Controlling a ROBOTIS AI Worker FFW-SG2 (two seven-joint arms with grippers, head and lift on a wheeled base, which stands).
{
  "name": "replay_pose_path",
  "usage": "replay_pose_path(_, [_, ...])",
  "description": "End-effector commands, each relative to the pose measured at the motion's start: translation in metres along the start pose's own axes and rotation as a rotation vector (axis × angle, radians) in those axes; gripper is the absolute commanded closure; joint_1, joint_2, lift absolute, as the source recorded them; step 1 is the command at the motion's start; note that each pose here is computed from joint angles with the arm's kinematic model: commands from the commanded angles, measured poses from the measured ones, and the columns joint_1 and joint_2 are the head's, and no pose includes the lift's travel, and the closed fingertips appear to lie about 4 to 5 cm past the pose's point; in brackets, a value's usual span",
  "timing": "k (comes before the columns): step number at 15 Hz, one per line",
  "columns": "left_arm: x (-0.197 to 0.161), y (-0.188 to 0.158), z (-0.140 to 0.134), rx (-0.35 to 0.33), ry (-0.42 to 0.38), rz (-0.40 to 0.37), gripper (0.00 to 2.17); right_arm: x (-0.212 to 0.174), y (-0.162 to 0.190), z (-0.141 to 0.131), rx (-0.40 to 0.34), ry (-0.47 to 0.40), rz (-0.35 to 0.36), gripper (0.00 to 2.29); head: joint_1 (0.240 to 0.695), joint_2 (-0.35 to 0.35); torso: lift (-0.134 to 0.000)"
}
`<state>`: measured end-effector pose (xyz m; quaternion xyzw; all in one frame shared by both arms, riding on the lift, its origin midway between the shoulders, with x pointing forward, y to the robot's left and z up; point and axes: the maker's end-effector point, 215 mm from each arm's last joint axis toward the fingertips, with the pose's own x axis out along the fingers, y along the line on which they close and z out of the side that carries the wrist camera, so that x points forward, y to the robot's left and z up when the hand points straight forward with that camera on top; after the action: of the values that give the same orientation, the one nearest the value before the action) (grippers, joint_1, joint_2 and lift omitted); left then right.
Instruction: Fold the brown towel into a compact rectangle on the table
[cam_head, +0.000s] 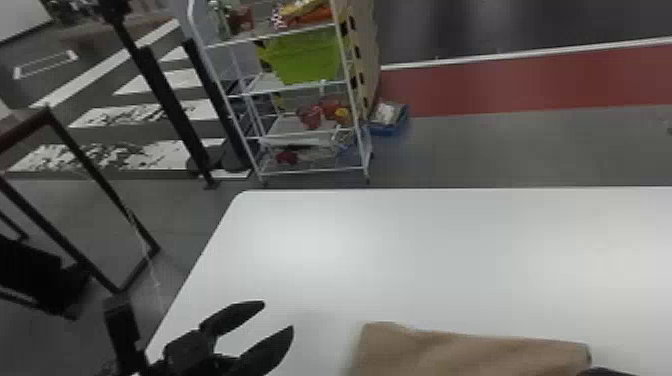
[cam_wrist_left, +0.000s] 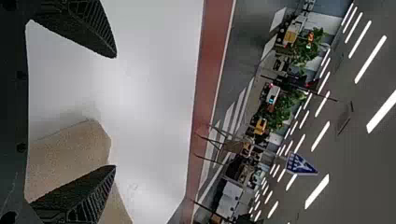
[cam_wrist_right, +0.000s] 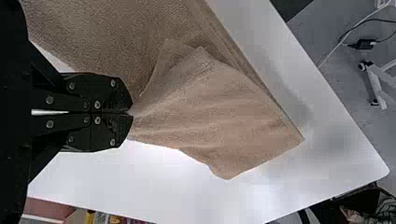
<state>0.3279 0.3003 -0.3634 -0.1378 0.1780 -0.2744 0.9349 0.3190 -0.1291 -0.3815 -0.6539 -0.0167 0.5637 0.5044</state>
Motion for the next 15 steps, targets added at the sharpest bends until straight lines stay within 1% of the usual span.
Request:
replay_pose_path(1, [0.0,0.002,-0.001,-0.006,-0.003,0.003,0.03,-0.018,0.006,-0.007,0.013,0.026,0.012,1.63,0.695,0.308,-0.122])
replay_pose_path(3, [0.002,0.003,-0.002,-0.01,-0.005,0.001,0.03,-0.015,0.026,-0.009,0.035,0.029,0.057,1.63,0.695,0.281,-0.122])
replay_pose_path(5, [0.004,0.003,-0.002,-0.011,-0.004,-0.002,0.03,-0.001,0.046,-0.007,0.051,0.016,0.102,1.62,0.695,0.269,-0.122])
replay_pose_path(7, [0.004,0.003,-0.002,-0.01,-0.003,-0.004,0.03,0.003,0.048,-0.011,0.06,0.015,0.106,1.62,0.695,0.263,-0.122])
replay_pose_path(9, [0.003,0.003,-0.003,-0.012,-0.001,-0.003,0.03,0.002,0.047,-0.01,0.053,0.016,0.104,1.62,0.695,0.261,-0.122])
replay_pose_path(10, [0.003,0.003,-0.003,-0.012,-0.001,-0.005,0.03,-0.006,0.042,-0.01,0.042,0.024,0.089,1.62,0.695,0.262,-0.122])
replay_pose_path(13, [0.004,0.002,-0.004,-0.014,0.0,-0.004,0.03,-0.049,0.032,-0.012,0.02,0.069,0.061,1.62,0.695,0.252,-0.122])
replay_pose_path(14, [0.006,0.002,-0.006,-0.015,0.003,-0.004,0.03,-0.055,0.038,-0.015,0.011,0.086,0.07,1.62,0.695,0.242,-0.122])
replay_pose_path(15, [0.007,0.002,-0.007,-0.018,0.004,-0.006,0.03,-0.056,0.047,-0.018,0.027,0.089,0.084,1.62,0.695,0.232,-0.122])
